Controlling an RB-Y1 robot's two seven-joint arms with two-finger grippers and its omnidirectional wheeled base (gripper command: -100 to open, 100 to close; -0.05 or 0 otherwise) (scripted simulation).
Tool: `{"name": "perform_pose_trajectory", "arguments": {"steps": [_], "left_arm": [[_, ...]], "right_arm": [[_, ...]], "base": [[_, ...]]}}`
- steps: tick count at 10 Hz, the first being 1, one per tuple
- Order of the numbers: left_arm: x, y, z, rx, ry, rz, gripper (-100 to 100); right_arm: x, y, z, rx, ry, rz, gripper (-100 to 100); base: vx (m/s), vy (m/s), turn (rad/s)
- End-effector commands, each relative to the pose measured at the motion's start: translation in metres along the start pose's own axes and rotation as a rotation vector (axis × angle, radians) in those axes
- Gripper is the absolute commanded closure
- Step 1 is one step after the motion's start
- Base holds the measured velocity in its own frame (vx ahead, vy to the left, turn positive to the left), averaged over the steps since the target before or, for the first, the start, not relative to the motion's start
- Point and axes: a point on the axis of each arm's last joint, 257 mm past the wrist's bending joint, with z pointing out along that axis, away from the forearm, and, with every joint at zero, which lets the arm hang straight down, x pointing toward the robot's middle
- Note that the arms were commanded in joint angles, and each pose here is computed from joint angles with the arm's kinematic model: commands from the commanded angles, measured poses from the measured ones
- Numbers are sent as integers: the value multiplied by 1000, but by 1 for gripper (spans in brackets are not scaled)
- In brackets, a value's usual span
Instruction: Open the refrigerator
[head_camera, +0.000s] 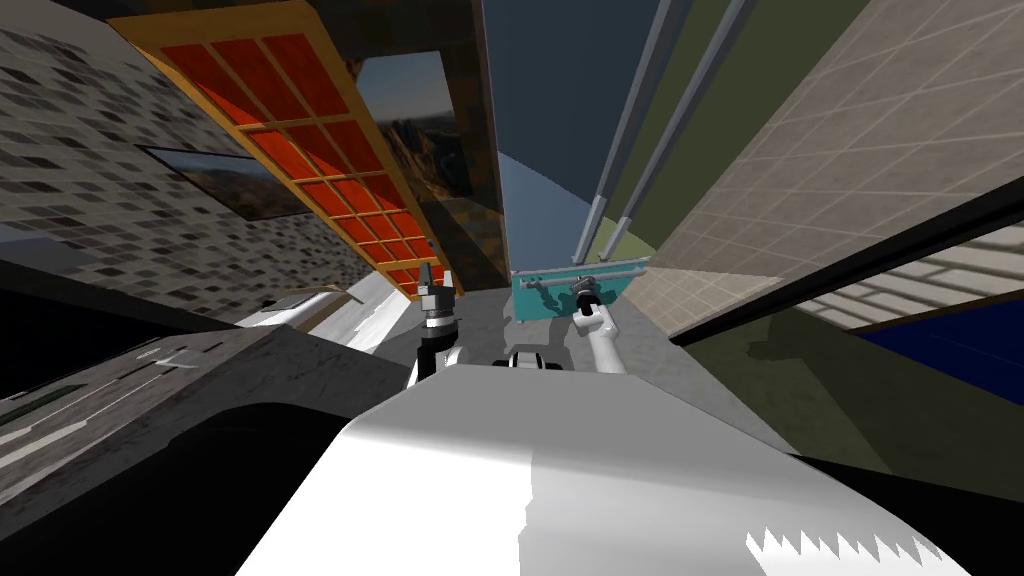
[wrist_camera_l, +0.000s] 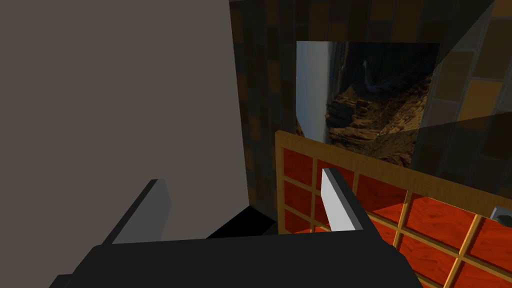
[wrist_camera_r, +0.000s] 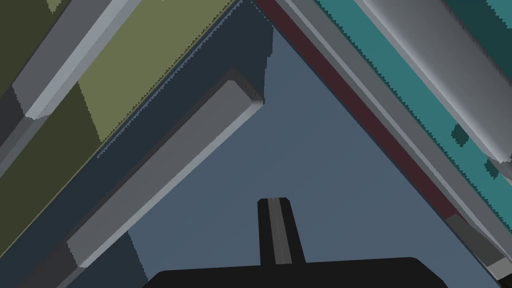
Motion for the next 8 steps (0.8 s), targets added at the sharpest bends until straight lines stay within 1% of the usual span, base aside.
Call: {"name": "perform_pose_trajectory", "arguments": {"steps": [1,2,4,5,8], "left_arm": [[0,0,0,0,0,0,0],[0,0,0,0,0,1,0],[0,0,0,0,0,1,0],[0,0,0,0,0,1,0],[0,0,0,0,0,1,0]], "right_arm": [[6,-15,5,11,-5,-43,-100],[7,-22,8,14,-10,-65,-100],[3,-26,12,10,-22,-88,-100],[0,-24,14,5,-29,-90,-100],[-22,-2,18,-33,-56,-67,-100]], "base": [[17,-51,40],[63,-100,63],[71,-146,98],[40,-177,123],[68,-200,123]]}}
